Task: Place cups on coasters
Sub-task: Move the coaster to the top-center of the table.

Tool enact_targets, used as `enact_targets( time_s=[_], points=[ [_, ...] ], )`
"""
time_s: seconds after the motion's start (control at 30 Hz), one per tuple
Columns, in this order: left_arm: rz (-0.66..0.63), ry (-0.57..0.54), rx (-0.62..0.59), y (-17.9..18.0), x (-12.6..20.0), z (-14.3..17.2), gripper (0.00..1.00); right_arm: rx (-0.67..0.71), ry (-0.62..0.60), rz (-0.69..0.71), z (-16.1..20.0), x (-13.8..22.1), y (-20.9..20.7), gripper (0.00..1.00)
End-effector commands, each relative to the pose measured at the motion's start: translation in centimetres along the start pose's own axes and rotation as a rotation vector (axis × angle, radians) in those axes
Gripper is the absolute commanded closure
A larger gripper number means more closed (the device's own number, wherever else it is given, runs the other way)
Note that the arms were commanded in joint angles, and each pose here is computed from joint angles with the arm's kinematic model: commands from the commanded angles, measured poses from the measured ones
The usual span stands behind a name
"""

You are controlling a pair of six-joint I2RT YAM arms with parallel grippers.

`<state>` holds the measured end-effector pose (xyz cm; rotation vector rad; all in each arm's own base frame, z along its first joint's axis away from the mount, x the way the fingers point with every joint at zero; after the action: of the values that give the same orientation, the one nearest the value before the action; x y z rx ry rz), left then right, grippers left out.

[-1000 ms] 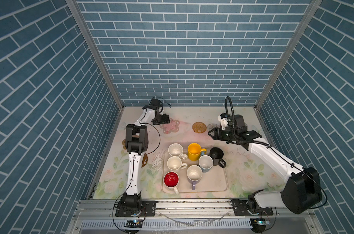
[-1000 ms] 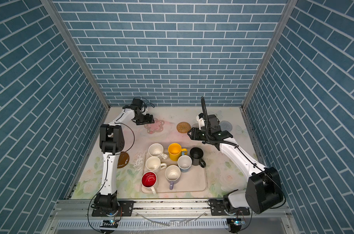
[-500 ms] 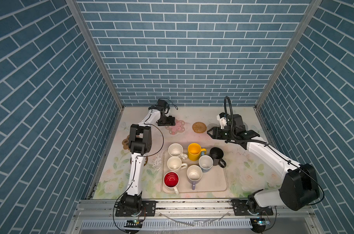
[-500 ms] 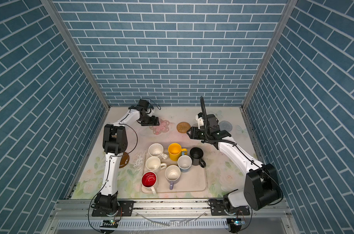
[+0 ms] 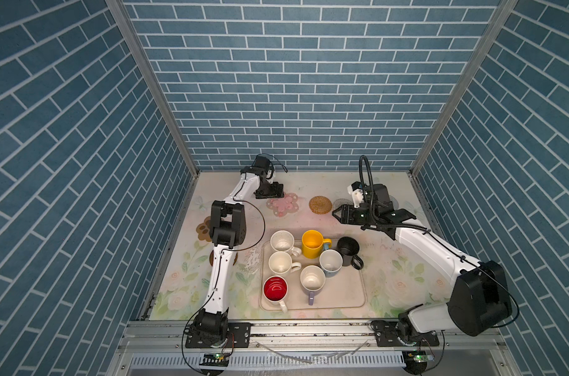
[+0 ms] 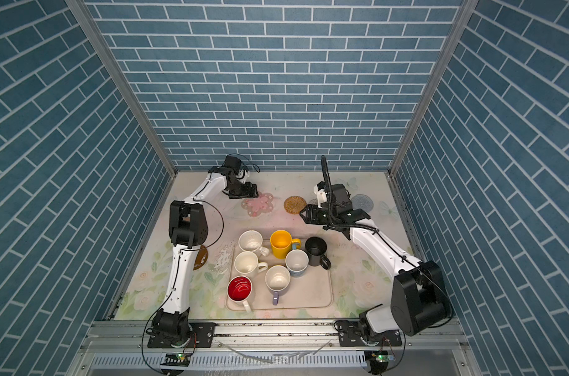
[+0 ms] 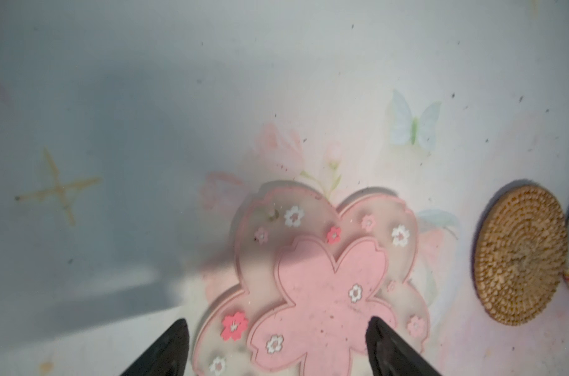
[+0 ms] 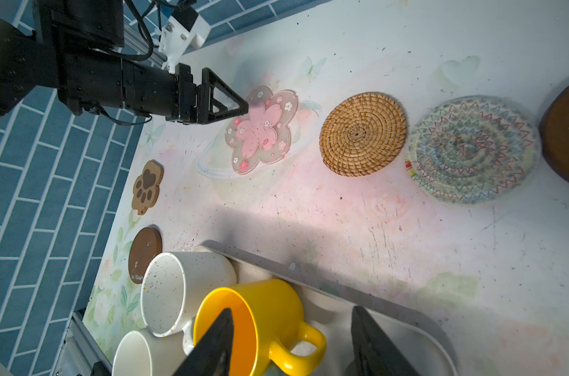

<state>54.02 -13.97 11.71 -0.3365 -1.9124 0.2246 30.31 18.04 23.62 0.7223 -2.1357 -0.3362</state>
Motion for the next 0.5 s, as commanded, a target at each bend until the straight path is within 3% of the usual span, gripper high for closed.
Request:
enact_targets(
  time_s=[0.0,0.47],
  points=[
    [0.018,0.060,0.046,0.3,-2.0,0.9,0.13,0.029,0.018,-0.003,-0.1,-0.1,0.1,0.41],
    [0.052,0.085,0.012,-1.0,-3.1,1.4,0.16,0.021,0.039,0.006,0.2,-0.8,-0.2,0.41]
  ],
)
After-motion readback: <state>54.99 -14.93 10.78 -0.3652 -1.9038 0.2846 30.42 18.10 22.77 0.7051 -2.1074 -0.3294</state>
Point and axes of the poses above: each gripper's point midway between its finger pads, its own x axis back along the fingers, its own y axis along the line the jaws close on, z = x × y, the point moved 8 cm from there along x, back along the fingers, and after that the axes turned 3 degrees about x, right-handed, at the moved point
